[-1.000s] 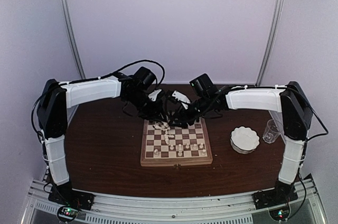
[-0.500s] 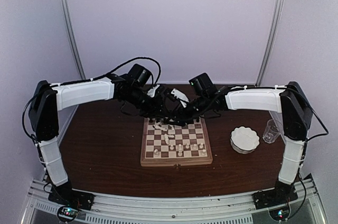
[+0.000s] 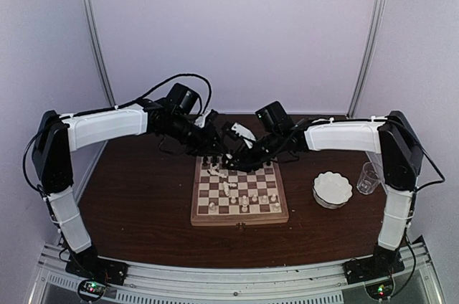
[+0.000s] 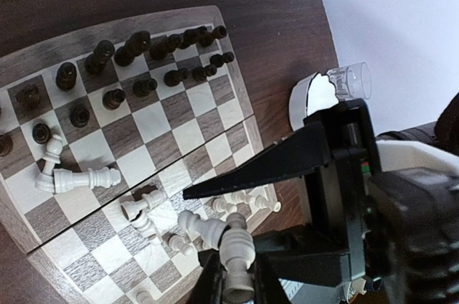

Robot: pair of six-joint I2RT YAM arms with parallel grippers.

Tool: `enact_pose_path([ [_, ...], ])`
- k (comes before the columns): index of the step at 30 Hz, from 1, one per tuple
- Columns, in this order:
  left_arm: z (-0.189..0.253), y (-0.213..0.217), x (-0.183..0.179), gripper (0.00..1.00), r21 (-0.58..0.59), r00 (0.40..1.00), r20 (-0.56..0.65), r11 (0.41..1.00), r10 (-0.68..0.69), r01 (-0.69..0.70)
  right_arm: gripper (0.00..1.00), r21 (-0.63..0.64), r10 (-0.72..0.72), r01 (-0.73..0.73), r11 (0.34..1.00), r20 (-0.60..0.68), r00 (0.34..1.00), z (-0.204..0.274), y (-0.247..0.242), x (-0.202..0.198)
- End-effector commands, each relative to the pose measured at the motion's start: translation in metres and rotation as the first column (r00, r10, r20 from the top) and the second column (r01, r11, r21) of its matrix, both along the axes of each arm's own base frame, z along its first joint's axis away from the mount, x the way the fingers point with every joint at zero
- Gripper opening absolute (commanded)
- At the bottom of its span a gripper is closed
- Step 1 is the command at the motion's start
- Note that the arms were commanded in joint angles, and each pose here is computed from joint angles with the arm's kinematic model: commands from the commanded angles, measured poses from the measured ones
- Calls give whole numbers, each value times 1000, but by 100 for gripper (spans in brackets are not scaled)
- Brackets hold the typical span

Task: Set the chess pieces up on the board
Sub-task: Pick up the chess pile from the chessboard.

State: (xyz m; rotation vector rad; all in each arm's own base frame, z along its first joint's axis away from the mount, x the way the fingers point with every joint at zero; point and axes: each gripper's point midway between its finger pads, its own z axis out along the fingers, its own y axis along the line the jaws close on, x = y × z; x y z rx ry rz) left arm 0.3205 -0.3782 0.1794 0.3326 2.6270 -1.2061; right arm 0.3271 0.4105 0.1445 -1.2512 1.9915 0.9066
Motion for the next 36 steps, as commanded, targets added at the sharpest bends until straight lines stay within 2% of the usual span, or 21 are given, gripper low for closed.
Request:
enact_pose_path([
  [1,26,8,6,8,-53,998,58,998,26,-23,39,-48,-23,22,999,-18,1000,-19,-3,2],
  [4,24,12,6,8,-42,998,56,999,31,-29,33,-51,-27,26,998,-15,1000,-19,-4,2],
  [7,21,16,6,8,-28,997,59,999,39,-38,21,-48,-31,30,998,-20,999,-20,-6,2],
  [8,21,17,6,8,-26,997,59,999,41,-40,20,-44,-34,33,998,-22,999,-20,-7,3],
  [22,6,29,8,8,9,996,60,998,68,-69,19,-82,-43,39,996,-42,998,-27,-31,4],
  [24,4,29,9,8,10,995,61,997,73,-74,23,-68,-17,14,998,-47,999,-23,-31,0],
  [27,-1,27,11,8,-9,994,49,995,99,-98,40,-23,6,-7,1000,-44,999,-7,-26,-4],
  [30,2,25,15,6,-72,988,37,986,152,-149,52,-9,-11,10,1000,-37,999,8,-20,0],
  [36,7,18,18,6,-125,986,12,979,167,-164,56,-45,19,-21,999,-53,998,4,-8,0],
])
